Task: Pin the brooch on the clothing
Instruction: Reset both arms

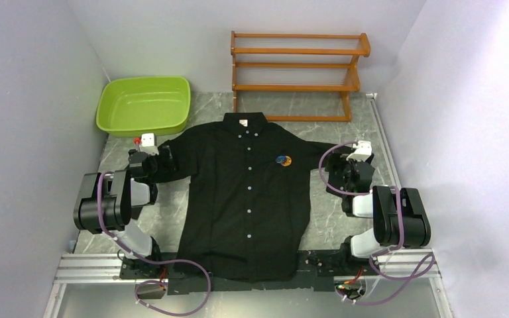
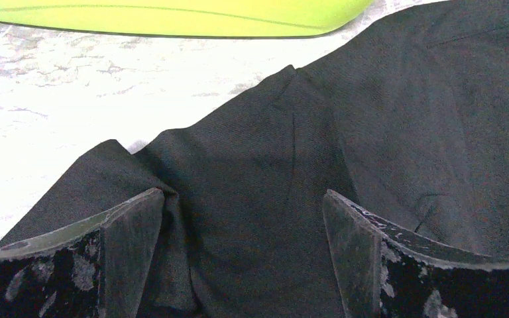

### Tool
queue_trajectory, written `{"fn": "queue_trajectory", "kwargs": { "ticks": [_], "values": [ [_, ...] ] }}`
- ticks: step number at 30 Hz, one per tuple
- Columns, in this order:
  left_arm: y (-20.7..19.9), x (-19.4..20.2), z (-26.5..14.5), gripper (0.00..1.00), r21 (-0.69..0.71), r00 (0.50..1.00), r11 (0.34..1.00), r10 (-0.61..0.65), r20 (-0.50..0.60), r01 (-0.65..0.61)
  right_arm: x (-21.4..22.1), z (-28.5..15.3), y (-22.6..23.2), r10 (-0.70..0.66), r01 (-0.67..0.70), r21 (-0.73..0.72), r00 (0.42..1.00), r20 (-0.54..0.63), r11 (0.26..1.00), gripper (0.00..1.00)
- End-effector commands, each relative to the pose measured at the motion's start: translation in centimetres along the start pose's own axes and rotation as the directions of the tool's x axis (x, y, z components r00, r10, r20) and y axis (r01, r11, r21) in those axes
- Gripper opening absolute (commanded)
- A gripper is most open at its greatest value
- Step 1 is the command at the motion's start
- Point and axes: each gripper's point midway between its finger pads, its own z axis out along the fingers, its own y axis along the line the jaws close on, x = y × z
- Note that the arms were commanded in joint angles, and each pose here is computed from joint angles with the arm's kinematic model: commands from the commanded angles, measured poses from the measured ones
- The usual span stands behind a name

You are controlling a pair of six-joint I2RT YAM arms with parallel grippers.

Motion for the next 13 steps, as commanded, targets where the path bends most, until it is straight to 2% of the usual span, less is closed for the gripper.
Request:
{"fn": "queue_trajectory", "kwargs": {
  "ticks": [1, 13],
  "values": [
    [-0.54, -1.13, 0.50, 0.95, 0.029, 0.999, 0.999, 0.027, 0.031, -0.028, -2.09, 0.79, 0.15, -0.022, 0.022, 0.002, 0.998, 0.062, 1.000, 1.00],
    [-0.54, -1.14, 0.52, 0.95, 0.031, 0.999, 0.999, 0.025, 0.030, -0.026, -1.98, 0.83, 0.46, -0.032, 0.032, -0.010, 0.998, 0.058, 0.999, 1.00]
  ]
}}
